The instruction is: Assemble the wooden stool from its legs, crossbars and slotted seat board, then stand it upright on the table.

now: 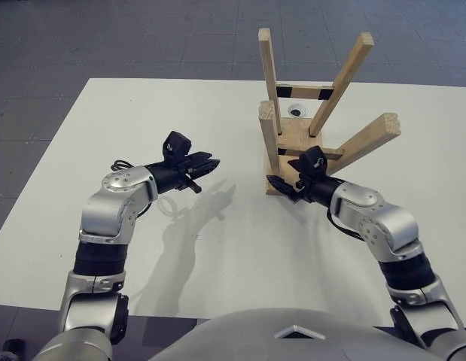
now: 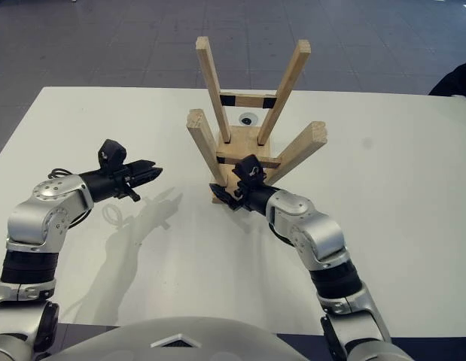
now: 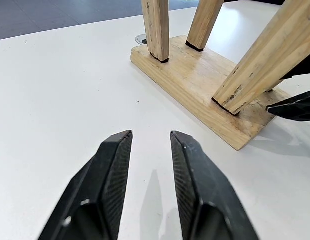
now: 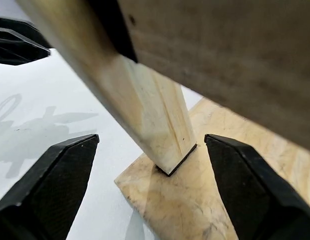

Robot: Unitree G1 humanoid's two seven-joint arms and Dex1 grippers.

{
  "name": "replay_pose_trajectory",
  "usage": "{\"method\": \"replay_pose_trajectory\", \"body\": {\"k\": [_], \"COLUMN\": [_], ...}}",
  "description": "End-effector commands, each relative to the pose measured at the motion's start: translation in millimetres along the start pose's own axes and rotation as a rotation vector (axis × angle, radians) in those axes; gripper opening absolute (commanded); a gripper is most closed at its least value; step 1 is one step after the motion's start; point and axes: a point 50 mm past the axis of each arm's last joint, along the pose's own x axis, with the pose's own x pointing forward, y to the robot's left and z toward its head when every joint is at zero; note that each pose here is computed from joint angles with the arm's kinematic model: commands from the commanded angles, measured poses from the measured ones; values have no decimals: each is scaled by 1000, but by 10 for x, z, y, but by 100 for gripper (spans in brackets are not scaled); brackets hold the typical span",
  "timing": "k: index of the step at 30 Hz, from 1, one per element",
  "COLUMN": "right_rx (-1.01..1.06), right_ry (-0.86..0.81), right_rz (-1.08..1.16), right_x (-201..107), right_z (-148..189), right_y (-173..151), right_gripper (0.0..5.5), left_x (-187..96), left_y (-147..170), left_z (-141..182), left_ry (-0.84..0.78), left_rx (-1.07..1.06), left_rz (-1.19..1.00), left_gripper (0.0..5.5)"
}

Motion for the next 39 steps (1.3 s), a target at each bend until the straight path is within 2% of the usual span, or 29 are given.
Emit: {"method": "replay_pose_trajectory", "body": {"k": [1,5,12,15,19,22,25,27,29,31,36,39], "right_rx": [-19,16,99,126,36,-2,16,16,-9,-35,-112,-130], "right_ry": [-25,-94,12,121,158,34,-103,-113,-51,-28,-168,-268], "right_rz": [-3,8,157,75,-216,-355,-366,-329,-290,-231,-79,99], "right_x": [16,-302,-660,-955,-1309,-1273,-1048,-828,-688,-618,-458,-248], "right_z": [65,181,-19,-250,-319,-168,-37,-34,-153,-207,158,416], "right_y": [-89,-130,44,-153,-835,-1151,-1203,-1157,-1090,-968,-593,-109], "right_gripper": [390,390,390,390,390,390,390,390,390,390,390,390], "left_x": [39,39,103,109,102,116,119,116,99,36,-88,-218], "left_y": [-63,-79,-133,-153,-159,-150,-147,-142,-88,32,428,682], "left_z": [-91,-117,-108,-109,-145,-133,-132,-134,-117,-93,46,100], "left_ry": [25,24,17,19,31,31,36,38,41,39,-56,-100], "left_rx": [-5,-15,-21,-20,-22,-19,-17,-18,-12,-6,-24,-26], "left_rz": [-10,-6,-22,-30,-29,-32,-33,-31,-18,25,239,399], "left_gripper": [141,141,141,141,141,141,141,141,141,141,141,141]}}
